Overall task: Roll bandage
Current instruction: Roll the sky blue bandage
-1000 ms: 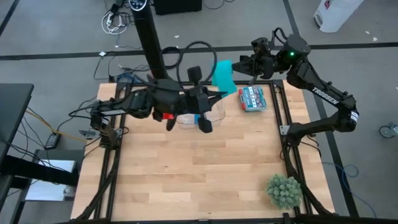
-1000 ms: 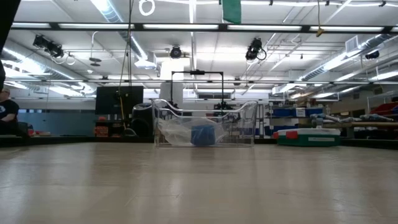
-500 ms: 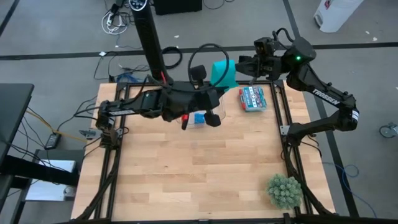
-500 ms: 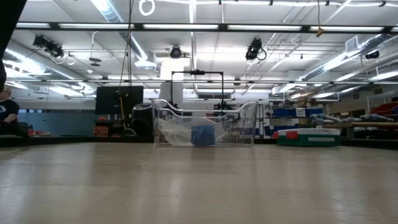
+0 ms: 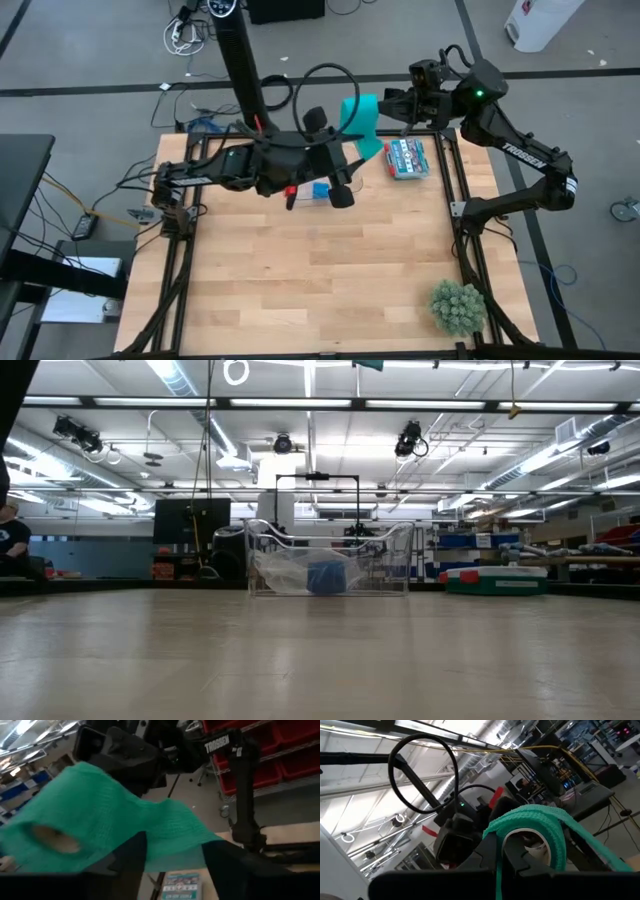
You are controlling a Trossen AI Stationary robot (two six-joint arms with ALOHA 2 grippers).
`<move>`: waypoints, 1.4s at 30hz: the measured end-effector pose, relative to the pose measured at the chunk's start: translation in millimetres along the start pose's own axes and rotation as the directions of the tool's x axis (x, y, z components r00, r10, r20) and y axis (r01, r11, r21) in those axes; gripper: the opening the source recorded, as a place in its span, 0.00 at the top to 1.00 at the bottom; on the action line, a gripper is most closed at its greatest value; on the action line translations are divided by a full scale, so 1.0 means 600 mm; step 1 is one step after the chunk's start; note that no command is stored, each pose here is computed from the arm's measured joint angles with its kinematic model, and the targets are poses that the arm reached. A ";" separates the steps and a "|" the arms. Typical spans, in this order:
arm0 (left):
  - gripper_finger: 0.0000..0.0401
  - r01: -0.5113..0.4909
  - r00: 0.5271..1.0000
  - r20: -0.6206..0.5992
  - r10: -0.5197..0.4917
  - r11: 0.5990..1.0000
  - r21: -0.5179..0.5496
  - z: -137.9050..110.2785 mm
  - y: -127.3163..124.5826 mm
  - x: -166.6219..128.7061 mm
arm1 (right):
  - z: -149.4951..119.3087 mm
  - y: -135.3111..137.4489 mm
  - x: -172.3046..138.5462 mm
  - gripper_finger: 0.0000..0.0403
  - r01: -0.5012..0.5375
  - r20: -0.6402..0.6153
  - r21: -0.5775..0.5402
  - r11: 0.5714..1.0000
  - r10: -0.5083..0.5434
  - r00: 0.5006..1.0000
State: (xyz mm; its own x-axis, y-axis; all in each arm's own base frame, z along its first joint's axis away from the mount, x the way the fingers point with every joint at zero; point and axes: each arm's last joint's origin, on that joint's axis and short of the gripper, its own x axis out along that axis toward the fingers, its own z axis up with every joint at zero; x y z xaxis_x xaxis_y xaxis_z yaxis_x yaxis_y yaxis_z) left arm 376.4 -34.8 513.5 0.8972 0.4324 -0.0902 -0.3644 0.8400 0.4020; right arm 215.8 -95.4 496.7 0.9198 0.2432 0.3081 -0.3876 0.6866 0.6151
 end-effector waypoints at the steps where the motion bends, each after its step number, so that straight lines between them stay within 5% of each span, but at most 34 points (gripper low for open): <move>1: 0.45 -0.012 1.000 0.005 0.012 1.000 -0.006 0.004 0.003 -0.007 | 0.001 -0.001 -0.001 1.00 0.002 0.002 -0.001 1.000 -0.002 1.000; 10: 0.45 -0.078 0.997 -0.011 0.077 0.996 -0.051 0.021 0.030 -0.064 | 0.014 -0.006 -0.015 1.00 0.026 0.023 -0.020 0.999 -0.025 0.999; 22: 0.46 -0.191 0.963 -0.240 0.125 0.942 -0.276 -0.036 0.067 -0.028 | 0.011 0.008 -0.008 1.00 -0.042 0.024 -0.056 0.998 0.043 0.999; 33: 0.47 -0.065 0.977 -0.212 -0.010 0.936 -0.345 -0.049 0.092 -0.001 | -0.005 0.021 0.009 1.00 -0.097 -0.007 -0.035 0.995 0.097 0.995; 38: 0.62 -0.091 0.974 -0.225 0.010 0.931 -0.352 -0.057 0.101 0.009 | -0.012 0.024 0.015 1.00 -0.108 -0.014 -0.029 0.994 0.108 0.994; 42: 0.91 -0.056 0.979 -0.202 -0.022 0.925 -0.375 -0.058 0.102 0.019 | -0.013 0.024 0.017 1.00 -0.105 -0.006 -0.036 0.994 0.105 0.994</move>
State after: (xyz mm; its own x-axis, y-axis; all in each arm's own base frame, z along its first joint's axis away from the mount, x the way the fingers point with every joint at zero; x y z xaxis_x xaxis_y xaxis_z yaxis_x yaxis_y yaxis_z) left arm 355.3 33.0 505.2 0.8360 0.4709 -0.2817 -0.4813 0.8758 0.0356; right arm 220.1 -77.4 503.1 0.8744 0.3182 0.3662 -0.4795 0.6814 0.5529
